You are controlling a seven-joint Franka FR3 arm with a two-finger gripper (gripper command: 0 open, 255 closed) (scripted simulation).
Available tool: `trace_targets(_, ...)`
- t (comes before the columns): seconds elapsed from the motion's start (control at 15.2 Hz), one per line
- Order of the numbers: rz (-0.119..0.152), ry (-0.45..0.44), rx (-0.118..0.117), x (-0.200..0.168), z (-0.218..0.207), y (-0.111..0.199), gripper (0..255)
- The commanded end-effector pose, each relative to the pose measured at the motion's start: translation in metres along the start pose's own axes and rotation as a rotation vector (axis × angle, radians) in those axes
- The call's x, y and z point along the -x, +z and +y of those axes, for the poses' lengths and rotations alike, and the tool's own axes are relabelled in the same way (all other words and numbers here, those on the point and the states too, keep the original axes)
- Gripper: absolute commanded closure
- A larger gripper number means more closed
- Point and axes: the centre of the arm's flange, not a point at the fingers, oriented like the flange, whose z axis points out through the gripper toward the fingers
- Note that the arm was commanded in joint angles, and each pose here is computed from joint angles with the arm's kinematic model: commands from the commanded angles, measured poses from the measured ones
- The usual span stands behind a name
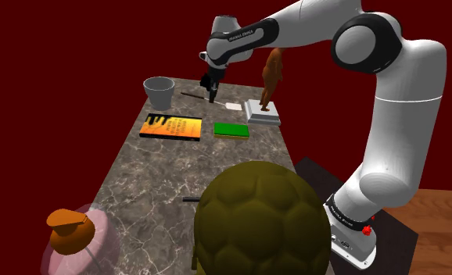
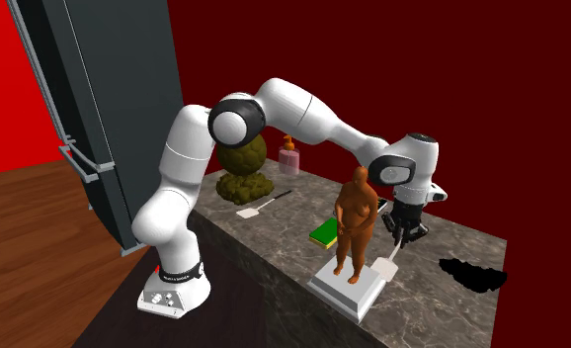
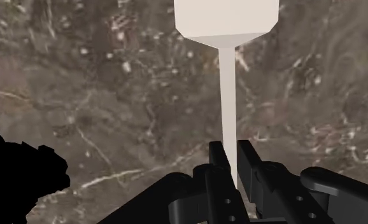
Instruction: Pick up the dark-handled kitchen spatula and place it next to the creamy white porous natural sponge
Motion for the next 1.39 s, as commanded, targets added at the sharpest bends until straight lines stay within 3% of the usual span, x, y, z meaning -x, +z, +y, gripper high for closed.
trace_targets(0.0,0.000,0.000,0.000,0.000,-0.001,0.004,255)
trace_targets(0.4,0.000,0.000,0.000,0.000,-0.001,0.003,255)
trace_targets(0.46,0.000,0.000,0.000,0.000,-0.001,0.003,0)
trace_targets(0.79,0.000,0.000,0.000,0.000,-0.001,0.003,0)
trace_targets(1.06,0.000,0.000,0.000,0.000,-0.001,-0.046,0)
trace_targets(1.32,0.000,0.000,0.000,0.000,-0.001,-0.046,0)
